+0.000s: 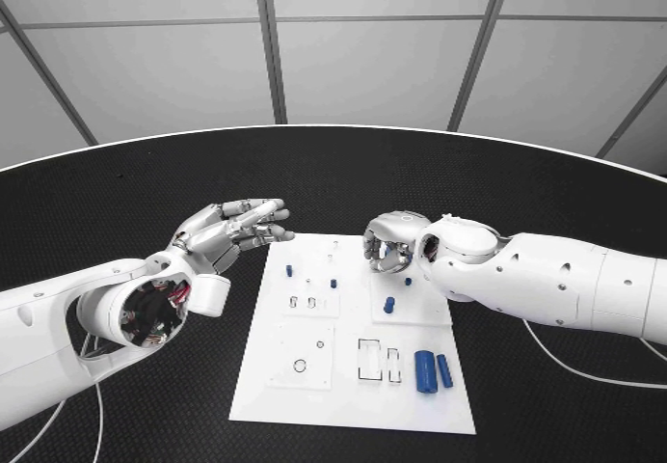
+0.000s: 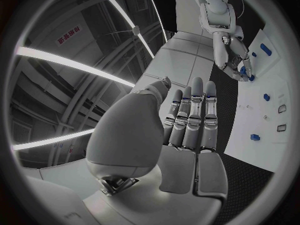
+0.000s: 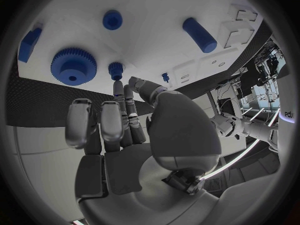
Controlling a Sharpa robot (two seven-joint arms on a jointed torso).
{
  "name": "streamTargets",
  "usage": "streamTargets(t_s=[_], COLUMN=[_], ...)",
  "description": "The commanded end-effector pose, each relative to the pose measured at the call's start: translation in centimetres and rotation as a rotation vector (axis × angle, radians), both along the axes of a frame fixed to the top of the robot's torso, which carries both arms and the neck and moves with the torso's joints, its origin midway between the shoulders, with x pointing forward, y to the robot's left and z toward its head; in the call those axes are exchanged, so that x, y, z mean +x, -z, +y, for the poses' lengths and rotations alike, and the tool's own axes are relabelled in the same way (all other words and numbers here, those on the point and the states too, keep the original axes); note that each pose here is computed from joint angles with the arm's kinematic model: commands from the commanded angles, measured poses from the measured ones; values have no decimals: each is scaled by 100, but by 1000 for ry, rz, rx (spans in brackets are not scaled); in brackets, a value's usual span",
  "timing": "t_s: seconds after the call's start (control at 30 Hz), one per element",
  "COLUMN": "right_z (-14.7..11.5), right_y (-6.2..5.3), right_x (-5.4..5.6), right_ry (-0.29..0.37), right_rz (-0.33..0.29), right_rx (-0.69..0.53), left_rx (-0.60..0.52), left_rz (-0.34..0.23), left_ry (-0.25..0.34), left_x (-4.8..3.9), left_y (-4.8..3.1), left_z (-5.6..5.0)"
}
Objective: Assemble the parts on the task board
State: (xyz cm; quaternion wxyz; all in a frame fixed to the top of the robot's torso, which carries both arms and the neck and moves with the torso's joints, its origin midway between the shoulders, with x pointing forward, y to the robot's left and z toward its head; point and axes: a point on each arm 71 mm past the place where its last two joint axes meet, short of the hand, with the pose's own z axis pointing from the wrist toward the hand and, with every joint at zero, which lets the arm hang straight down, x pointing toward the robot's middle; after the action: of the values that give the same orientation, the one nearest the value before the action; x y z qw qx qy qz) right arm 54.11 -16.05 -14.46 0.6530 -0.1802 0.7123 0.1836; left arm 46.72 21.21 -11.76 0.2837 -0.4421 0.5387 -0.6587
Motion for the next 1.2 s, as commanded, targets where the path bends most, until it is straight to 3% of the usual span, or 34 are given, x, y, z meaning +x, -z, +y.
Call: streamTargets(t_s=[0.03,0.2,0.73,1.2], right_z=[11,25,17,-303], right_y=[8,10,-68,-66], right_x=[11,24,-39,-175], right_ry=[1,6,-16,31], right_rz=[8,9,-70,-54], right_rx=[-8,-11,63,64], left_rx=[0,0,3,3], left_rz=[0,1,1,1], left_ry=[0,1,-6,-8], left_x=[0,-1,19,28], left_y=[0,-1,3,5], left_z=[-1,-7,14,31])
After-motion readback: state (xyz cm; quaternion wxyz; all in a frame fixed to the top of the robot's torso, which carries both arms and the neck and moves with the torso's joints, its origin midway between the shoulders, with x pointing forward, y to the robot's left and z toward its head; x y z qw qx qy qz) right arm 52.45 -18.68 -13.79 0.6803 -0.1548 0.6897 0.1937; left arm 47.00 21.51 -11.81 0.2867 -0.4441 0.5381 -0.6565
